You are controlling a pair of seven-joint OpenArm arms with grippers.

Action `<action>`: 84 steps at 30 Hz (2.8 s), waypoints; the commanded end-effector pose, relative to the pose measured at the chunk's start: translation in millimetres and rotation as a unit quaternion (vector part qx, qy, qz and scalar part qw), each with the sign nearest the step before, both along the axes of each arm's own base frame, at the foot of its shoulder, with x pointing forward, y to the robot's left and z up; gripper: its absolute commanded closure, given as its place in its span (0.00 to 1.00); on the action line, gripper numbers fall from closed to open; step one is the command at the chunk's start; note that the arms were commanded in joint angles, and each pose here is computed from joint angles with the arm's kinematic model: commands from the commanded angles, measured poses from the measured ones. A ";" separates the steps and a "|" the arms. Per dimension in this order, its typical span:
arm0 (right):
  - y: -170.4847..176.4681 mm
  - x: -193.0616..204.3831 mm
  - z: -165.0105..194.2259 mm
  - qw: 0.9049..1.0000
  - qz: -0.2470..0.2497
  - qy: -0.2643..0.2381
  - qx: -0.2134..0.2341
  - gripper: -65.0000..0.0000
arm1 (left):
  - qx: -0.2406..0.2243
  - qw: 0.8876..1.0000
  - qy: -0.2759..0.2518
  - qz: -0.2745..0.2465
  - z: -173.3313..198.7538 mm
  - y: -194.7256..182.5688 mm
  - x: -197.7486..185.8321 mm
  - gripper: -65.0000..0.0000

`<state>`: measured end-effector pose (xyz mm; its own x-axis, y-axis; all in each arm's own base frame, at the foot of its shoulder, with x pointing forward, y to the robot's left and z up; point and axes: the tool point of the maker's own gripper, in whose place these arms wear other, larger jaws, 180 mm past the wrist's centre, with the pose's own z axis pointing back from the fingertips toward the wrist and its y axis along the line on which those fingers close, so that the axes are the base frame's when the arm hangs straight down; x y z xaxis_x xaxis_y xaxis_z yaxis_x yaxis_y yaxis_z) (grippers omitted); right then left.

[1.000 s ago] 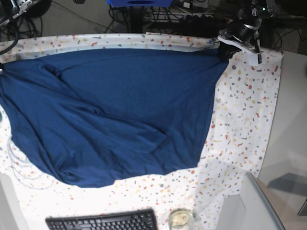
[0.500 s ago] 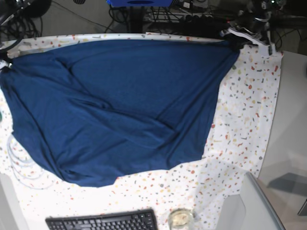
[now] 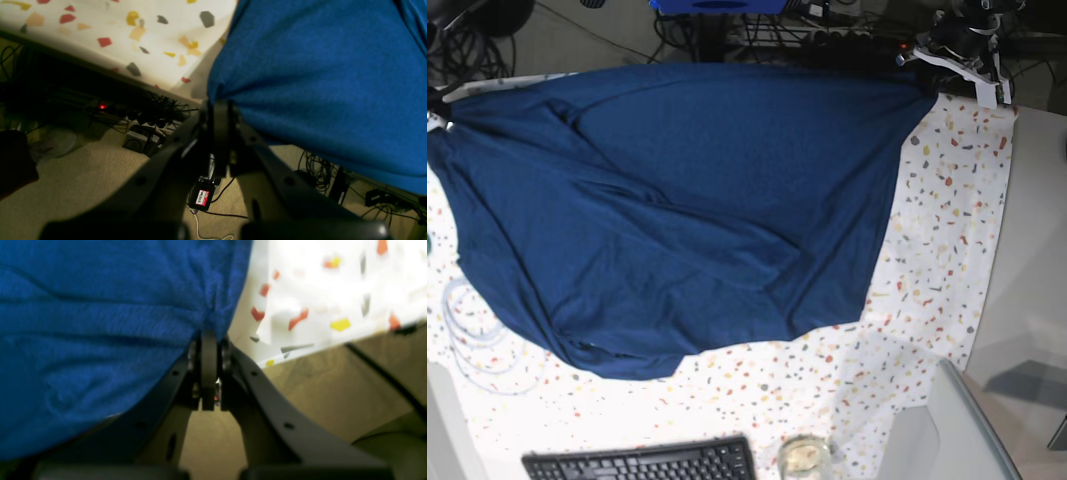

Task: Layout the t-shirt on the table in an organized manner, then fold the t-shirt properly
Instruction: 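Lift the shirt with both grippers and pull it taut across the cloth, then lower the shirt edge with both grippers and release it on the cloth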

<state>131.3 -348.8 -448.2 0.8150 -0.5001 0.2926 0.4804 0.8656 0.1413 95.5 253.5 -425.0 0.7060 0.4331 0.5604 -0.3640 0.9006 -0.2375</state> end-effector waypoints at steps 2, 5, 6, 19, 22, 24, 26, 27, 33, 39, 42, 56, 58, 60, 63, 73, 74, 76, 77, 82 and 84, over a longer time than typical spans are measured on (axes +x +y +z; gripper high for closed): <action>-7.9 20.1 14.2 1.000 0.005 -0.021 -0.021 1.00 | 0.011 1.000 -0.022 -0.004 12.6 3.7 8.6 1.00; -3.3 23.7 12.7 1.000 0.003 -0.013 -0.015 1.00 | 0.009 1.000 -0.015 -0.016 17.5 -1.0 10.9 1.00; -2.3 22.6 12.1 1.000 0.000 -0.008 -0.011 1.00 | 0.009 1.000 -0.015 -0.019 19.1 -2.1 12.2 1.00; 23.9 72.9 18.4 1.000 0.015 -0.024 0.005 1.00 | 0.008 0.998 -0.051 -0.022 28.8 -3.6 43.3 1.00; 29.9 85.5 20.3 0.999 0.025 -0.032 0.008 1.00 | -0.002 0.999 -0.038 -0.029 25.8 -7.2 48.7 1.00; 28.8 92.8 23.9 0.999 0.012 -0.040 0.009 1.00 | -0.008 0.999 -0.031 -0.034 25.0 -9.3 54.3 1.00; 30.2 101.5 26.9 0.999 0.008 -0.046 0.010 0.99 | -0.012 0.999 -0.033 -0.038 26.4 -11.5 62.7 1.00; 33.5 104.8 26.4 0.999 0.013 -0.045 0.011 0.99 | -0.013 0.999 -0.035 -0.038 27.8 -11.7 67.3 1.00; 45.1 128.7 19.8 0.998 0.038 -0.038 0.033 0.99 | -0.026 0.998 -0.034 -0.051 32.9 -17.6 90.6 1.00; 36.2 144.5 20.0 0.998 0.029 -0.049 0.035 0.99 | 0.037 0.997 -0.023 -0.060 35.5 -4.9 110.5 1.00; 23.7 146.7 14.5 0.998 0.004 -0.050 0.032 0.99 | 0.051 0.997 -0.006 -0.054 26.1 -0.7 115.2 1.00; 11.1 157.4 -0.2 0.998 -0.006 -0.052 0.021 1.00 | 0.027 0.998 0.009 -0.051 2.8 -6.3 134.0 1.00; 9.9 157.1 -0.4 0.998 -0.008 -0.051 0.021 1.00 | 0.025 0.998 0.007 -0.065 3.0 -14.0 138.4 1.00; 8.8 157.7 0.2 0.998 -0.008 -0.053 0.019 1.00 | 0.024 0.997 0.007 -0.074 2.6 -20.2 140.9 1.00; 7.2 159.4 0.9 0.998 -0.010 -0.059 0.015 1.00 | 0.020 0.997 0.006 -0.081 1.8 -26.4 142.1 1.00; 7.4 157.6 -0.2 0.998 -0.009 -0.057 0.016 0.99 | 0.021 0.997 0.007 -0.077 1.5 -23.9 141.2 1.00; 7.4 157.6 -0.2 0.998 -0.009 -0.057 0.016 0.99 | 0.021 0.997 0.007 -0.077 1.5 -23.9 141.2 1.00; 7.4 157.6 -0.2 0.998 -0.009 -0.057 0.016 0.98 | 0.021 0.997 0.007 -0.077 1.5 -23.9 141.2 1.00; 7.6 156.7 -0.8 0.998 -0.009 -0.055 0.016 0.94 | 0.020 0.997 0.008 -0.077 1.4 -24.0 141.0 1.00; 7.6 157.3 0.0 0.998 -0.008 -0.056 0.015 0.67 | 0.022 0.997 0.007 -0.076 2.0 -22.9 141.1 1.00; 7.3 157.8 0.8 0.998 -0.008 -0.057 0.014 0.61 | 0.022 0.997 0.007 -0.076 2.0 -22.9 141.1 1.00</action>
